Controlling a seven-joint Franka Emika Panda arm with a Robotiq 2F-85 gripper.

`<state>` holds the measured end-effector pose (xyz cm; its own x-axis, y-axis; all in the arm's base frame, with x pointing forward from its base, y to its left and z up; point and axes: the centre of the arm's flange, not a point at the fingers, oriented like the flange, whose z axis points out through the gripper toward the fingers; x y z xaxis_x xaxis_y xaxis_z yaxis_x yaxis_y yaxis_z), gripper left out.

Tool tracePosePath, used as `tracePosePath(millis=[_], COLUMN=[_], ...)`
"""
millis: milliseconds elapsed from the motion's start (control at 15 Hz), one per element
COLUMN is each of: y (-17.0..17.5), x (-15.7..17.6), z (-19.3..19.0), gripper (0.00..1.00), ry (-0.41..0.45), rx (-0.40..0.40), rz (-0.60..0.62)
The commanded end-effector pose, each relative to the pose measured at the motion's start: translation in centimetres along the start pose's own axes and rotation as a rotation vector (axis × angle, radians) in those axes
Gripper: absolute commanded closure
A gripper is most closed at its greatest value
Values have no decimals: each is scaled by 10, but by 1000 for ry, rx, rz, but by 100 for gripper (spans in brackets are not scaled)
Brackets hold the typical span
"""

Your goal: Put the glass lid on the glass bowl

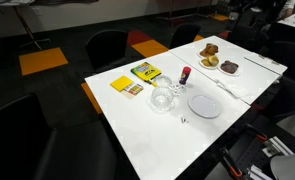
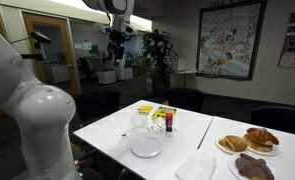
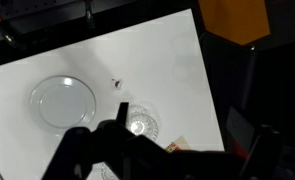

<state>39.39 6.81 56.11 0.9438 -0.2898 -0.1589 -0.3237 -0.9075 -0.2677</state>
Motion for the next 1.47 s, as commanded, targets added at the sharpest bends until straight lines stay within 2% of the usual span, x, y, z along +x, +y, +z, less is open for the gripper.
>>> tracePosePath(millis=[0, 200, 467, 867, 933, 1000, 1200, 1400], y=[26, 58, 91, 128, 133, 130, 136, 135], x=[19, 50, 107, 205, 213, 176, 200, 203], z=[20, 32, 61, 117, 117, 118, 130, 126], gripper=[0, 0, 0, 0, 0, 0, 0, 0], ry=[44, 110, 188, 230, 148, 212, 172, 173], rx=[-83, -143, -174, -159, -182, -169, -184, -184], rz=[52, 82, 133, 205, 208, 209, 219, 217])
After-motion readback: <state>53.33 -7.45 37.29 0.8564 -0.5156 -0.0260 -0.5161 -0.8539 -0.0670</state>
